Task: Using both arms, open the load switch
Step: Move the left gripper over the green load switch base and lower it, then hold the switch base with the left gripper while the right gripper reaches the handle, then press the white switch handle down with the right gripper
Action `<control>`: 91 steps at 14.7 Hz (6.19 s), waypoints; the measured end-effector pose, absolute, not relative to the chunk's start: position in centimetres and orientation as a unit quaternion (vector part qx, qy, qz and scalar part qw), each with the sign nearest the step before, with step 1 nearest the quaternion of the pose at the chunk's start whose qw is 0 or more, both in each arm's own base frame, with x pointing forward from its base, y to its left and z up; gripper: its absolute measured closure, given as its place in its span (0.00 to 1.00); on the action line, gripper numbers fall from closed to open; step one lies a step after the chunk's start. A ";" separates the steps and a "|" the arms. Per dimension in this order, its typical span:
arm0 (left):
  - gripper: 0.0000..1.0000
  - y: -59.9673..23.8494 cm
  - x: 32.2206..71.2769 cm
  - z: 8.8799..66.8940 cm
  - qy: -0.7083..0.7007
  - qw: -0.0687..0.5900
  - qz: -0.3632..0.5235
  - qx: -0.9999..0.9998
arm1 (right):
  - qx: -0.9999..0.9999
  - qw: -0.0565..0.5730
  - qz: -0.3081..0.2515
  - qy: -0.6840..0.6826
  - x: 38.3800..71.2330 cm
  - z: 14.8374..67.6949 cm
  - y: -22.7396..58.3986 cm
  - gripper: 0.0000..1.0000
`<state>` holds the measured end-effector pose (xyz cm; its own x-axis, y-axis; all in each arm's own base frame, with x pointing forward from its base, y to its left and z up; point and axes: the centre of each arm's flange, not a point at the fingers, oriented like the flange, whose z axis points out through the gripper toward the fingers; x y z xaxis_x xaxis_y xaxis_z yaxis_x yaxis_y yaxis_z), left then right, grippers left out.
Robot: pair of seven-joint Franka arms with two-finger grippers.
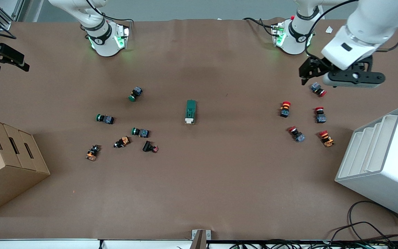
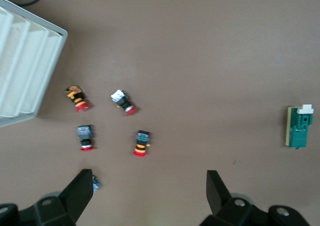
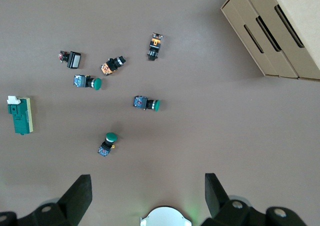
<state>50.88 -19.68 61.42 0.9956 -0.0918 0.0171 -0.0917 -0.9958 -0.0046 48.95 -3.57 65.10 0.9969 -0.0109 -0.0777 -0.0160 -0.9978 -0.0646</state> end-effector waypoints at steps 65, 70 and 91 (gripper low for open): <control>0.00 -55.8 19.9 8.4 0.044 -0.010 -0.491 -0.870 | -0.759 -0.096 0.148 0.627 51.4 20.7 45.4 0.00; 0.00 -55.8 19.9 8.4 0.044 -0.010 -0.491 -0.870 | -0.758 -0.117 0.161 0.621 51.2 21.7 45.8 0.00; 0.00 -55.7 19.8 8.3 0.045 -0.007 -0.495 -0.868 | -0.796 -0.202 0.226 0.524 44.1 20.8 48.4 0.00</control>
